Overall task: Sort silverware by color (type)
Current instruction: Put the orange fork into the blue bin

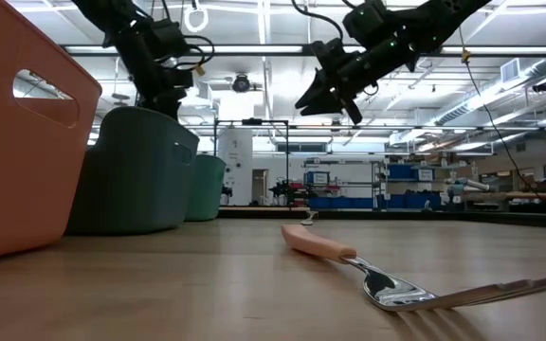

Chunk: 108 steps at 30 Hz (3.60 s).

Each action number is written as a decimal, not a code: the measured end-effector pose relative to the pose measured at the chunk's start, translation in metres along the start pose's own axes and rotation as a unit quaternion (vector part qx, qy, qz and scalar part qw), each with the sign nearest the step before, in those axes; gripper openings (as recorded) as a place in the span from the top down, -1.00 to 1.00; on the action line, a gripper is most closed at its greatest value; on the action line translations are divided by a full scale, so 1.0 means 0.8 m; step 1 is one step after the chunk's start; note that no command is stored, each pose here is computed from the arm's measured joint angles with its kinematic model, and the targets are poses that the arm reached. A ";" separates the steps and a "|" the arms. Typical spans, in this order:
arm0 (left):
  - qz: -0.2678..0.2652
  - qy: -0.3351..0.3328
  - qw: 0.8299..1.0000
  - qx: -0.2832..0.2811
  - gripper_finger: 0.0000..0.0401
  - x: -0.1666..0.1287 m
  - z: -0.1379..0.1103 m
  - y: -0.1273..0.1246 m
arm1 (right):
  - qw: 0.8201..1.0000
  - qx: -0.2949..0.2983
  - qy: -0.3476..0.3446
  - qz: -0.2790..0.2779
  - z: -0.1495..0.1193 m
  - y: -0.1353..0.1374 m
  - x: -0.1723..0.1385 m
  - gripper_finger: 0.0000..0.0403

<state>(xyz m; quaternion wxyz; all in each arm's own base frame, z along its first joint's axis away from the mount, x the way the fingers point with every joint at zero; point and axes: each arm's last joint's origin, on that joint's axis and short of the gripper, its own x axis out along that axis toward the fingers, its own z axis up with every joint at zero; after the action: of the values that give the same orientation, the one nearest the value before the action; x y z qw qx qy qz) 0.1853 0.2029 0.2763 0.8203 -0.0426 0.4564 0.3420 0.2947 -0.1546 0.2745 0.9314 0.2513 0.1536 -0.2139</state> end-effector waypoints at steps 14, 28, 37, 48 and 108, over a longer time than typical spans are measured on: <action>-0.126 -0.149 0.967 -0.163 0.47 -0.091 0.070 0.008 | 0.988 0.129 0.051 -0.066 -0.031 -0.025 0.037 0.48; -0.213 -0.179 0.959 -0.057 0.47 -0.178 0.102 -0.042 | 0.938 0.157 0.254 0.179 -0.086 0.051 0.050 0.48; -0.263 -0.126 0.956 -0.002 0.47 -0.191 0.087 -0.085 | 0.934 0.056 0.281 0.216 -0.136 0.132 0.038 0.48; -0.344 -0.100 0.929 0.092 0.48 -0.216 0.070 -0.158 | 0.903 0.082 0.348 0.238 -0.188 0.205 0.003 0.48; -0.376 -0.099 0.761 0.519 0.48 -0.019 -0.030 -0.545 | 0.881 0.027 0.429 0.197 -0.335 0.319 -0.155 0.48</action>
<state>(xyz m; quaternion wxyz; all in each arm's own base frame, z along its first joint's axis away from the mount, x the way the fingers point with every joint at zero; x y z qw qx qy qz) 0.4244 -0.1469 0.1679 0.8204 0.2558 0.4273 -0.2809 0.2614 0.2283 0.2046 0.7904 0.3684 0.4796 0.0981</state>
